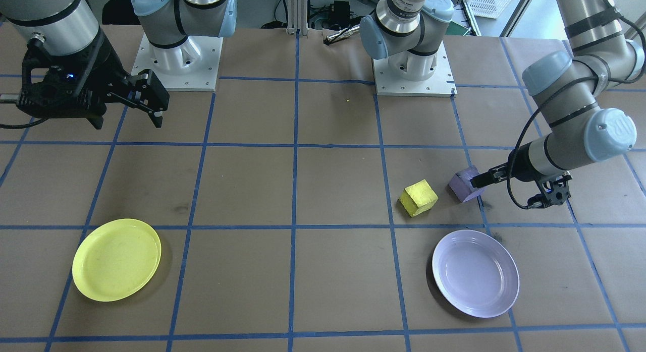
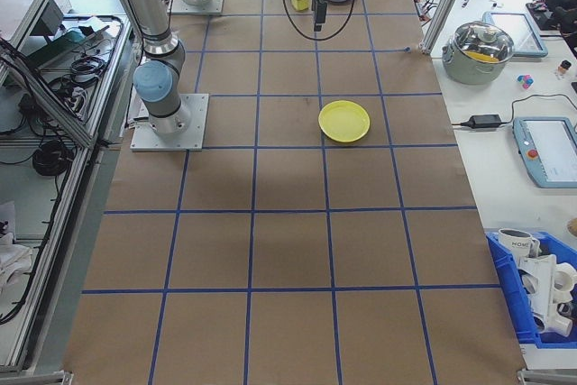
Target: Sort blocks by color into plates
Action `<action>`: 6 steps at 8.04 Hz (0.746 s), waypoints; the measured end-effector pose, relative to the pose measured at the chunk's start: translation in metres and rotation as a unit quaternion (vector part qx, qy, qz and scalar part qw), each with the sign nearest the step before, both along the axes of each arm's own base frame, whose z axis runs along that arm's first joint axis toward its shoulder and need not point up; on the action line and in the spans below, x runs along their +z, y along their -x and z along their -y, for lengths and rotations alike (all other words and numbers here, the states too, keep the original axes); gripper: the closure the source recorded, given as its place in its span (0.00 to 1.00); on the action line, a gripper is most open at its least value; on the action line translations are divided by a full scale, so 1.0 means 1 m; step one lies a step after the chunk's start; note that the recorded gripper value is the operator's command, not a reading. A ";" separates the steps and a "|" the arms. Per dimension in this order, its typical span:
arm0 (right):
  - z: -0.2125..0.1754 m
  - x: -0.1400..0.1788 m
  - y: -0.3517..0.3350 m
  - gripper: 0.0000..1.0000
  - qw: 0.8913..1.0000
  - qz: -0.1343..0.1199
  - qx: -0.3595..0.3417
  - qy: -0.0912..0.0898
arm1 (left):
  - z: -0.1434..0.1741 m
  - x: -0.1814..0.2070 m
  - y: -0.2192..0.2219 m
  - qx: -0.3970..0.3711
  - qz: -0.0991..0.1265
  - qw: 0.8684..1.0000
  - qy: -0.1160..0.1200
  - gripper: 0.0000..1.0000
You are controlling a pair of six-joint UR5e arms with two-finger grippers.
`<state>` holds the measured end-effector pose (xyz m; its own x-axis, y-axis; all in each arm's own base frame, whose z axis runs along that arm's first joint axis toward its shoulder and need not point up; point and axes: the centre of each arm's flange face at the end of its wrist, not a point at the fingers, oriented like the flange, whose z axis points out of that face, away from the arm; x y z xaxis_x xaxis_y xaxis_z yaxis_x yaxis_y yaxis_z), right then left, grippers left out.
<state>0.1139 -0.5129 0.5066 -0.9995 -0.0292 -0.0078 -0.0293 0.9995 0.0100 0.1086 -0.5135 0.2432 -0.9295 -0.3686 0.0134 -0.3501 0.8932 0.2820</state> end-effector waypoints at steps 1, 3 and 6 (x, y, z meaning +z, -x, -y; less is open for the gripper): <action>0.000 -0.001 0.000 0.00 1.000 -0.002 0.000 -0.001 | 0.006 -0.016 -0.004 0.002 0.002 1.000 0.003 0.00; 0.000 -0.002 0.001 0.00 1.000 -0.003 0.000 -0.001 | 0.009 -0.026 -0.006 0.007 0.005 1.000 0.003 0.00; 0.004 -0.001 0.002 0.00 1.000 -0.005 -0.001 0.012 | 0.002 -0.032 0.004 0.016 0.006 1.000 -0.007 0.00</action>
